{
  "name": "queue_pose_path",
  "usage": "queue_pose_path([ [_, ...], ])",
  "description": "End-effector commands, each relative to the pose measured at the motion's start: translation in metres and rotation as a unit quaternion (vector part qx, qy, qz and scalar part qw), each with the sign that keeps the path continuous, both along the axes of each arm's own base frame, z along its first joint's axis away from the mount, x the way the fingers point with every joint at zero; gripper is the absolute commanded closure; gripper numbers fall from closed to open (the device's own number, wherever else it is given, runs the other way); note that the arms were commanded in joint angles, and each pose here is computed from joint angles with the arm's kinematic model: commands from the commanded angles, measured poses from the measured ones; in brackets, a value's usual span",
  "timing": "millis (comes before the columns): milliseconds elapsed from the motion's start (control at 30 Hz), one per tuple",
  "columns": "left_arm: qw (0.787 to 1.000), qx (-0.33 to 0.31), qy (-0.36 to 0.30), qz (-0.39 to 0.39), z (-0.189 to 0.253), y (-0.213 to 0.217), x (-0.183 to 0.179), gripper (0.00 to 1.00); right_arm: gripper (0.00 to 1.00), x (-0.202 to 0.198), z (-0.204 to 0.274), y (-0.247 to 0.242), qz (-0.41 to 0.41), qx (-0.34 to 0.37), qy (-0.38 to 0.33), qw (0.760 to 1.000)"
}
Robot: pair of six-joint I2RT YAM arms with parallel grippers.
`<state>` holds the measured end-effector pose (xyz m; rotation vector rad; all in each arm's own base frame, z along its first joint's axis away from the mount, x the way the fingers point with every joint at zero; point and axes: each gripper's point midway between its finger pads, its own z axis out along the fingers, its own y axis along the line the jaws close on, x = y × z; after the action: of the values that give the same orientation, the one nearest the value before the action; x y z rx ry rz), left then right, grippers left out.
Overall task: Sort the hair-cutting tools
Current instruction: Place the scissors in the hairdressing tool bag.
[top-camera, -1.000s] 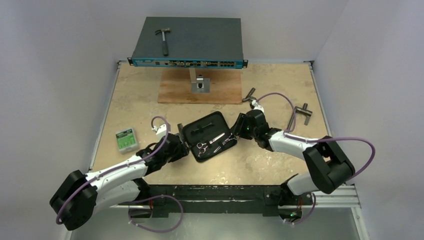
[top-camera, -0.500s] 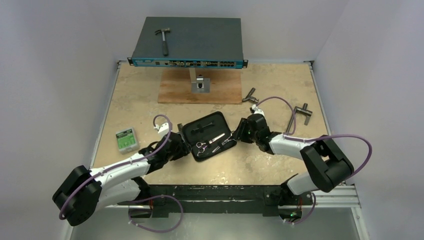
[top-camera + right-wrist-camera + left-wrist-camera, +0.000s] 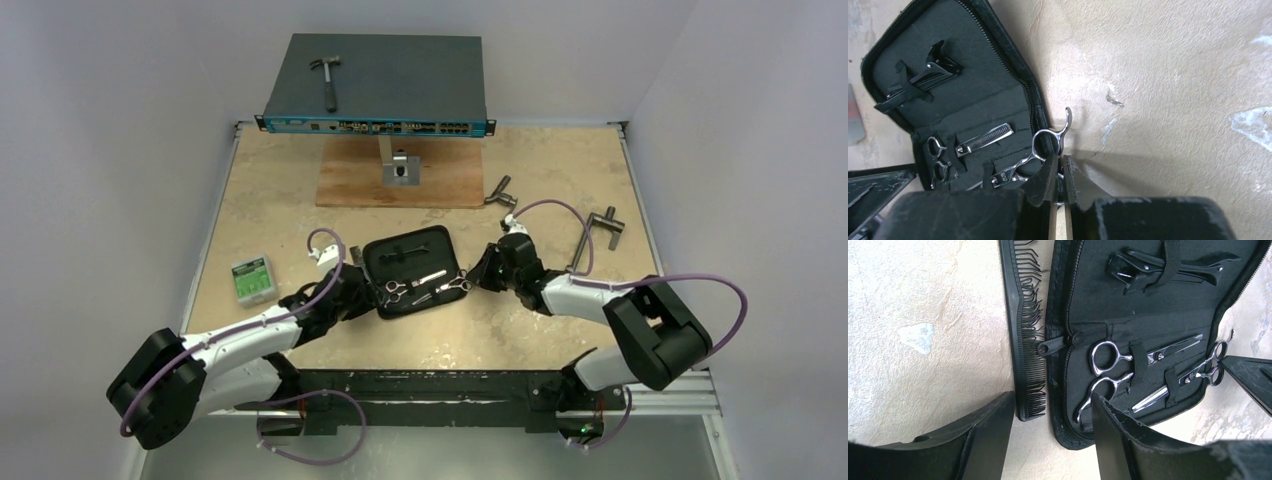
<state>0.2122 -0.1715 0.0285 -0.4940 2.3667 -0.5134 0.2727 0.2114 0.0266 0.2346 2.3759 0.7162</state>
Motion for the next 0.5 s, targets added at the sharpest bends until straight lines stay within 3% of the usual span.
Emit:
queue_pose_path([
  [0,1.000,0.012,0.014,-0.013,-0.006,-0.001,-0.005,0.43,1.00,-0.005,0.013,0.009,0.012,0.034,-0.009,0.999],
  [467,1.000,0.013,0.020,-0.017,-0.010,-0.003,-0.005,0.44,1.00,-0.037,0.008,0.032,0.077,0.053,0.002,0.996],
])
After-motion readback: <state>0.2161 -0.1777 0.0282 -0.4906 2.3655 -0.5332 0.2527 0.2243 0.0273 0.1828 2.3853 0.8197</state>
